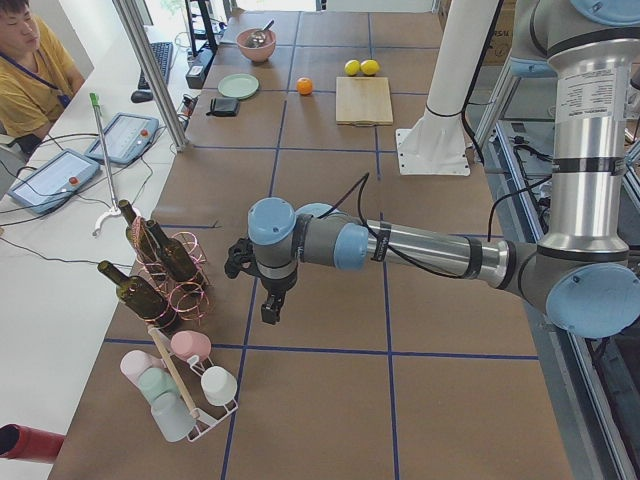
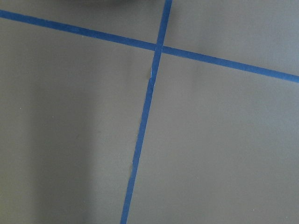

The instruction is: Pick orange to plate

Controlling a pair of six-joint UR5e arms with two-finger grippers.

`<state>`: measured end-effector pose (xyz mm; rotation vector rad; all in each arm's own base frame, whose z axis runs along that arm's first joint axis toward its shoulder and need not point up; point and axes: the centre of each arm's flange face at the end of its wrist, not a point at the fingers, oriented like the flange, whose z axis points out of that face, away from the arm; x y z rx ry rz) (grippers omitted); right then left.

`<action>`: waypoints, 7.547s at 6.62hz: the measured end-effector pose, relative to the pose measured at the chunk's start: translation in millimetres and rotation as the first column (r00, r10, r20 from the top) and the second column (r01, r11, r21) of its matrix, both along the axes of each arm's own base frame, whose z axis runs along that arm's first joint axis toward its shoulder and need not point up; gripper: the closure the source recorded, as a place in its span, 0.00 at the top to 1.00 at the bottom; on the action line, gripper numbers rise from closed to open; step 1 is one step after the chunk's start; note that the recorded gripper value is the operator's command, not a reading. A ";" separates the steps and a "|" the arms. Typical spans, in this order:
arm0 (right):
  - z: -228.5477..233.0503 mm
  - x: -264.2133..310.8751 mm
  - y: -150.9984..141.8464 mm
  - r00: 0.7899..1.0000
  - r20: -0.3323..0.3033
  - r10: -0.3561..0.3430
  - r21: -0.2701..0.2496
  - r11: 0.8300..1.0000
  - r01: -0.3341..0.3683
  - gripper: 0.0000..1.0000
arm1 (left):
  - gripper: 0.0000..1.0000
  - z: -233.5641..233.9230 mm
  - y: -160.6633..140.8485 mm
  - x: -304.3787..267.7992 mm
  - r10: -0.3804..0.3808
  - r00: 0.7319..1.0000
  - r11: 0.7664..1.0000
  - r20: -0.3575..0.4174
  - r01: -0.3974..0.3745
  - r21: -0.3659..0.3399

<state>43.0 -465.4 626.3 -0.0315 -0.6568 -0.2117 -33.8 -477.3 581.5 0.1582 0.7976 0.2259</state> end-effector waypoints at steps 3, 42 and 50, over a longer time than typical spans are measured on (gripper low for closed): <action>-8.9 -11.1 -8.5 1.000 -0.005 -0.025 0.021 0.999 0.025 1.00 | 1.00 -21.0 -2.1 -2.3 -0.003 1.000 0.999 0.019 0.002 0.054; -52.2 -32.0 -11.6 0.991 0.087 0.103 0.193 0.974 -0.118 1.00 | 1.00 -330.8 10.9 505.3 -0.153 0.975 0.966 -0.159 0.181 0.184; -52.8 -31.9 -12.0 0.991 0.086 0.103 0.196 0.973 -0.118 1.00 | 1.00 -41.3 -29.0 70.6 -0.052 0.998 0.998 0.044 0.050 0.042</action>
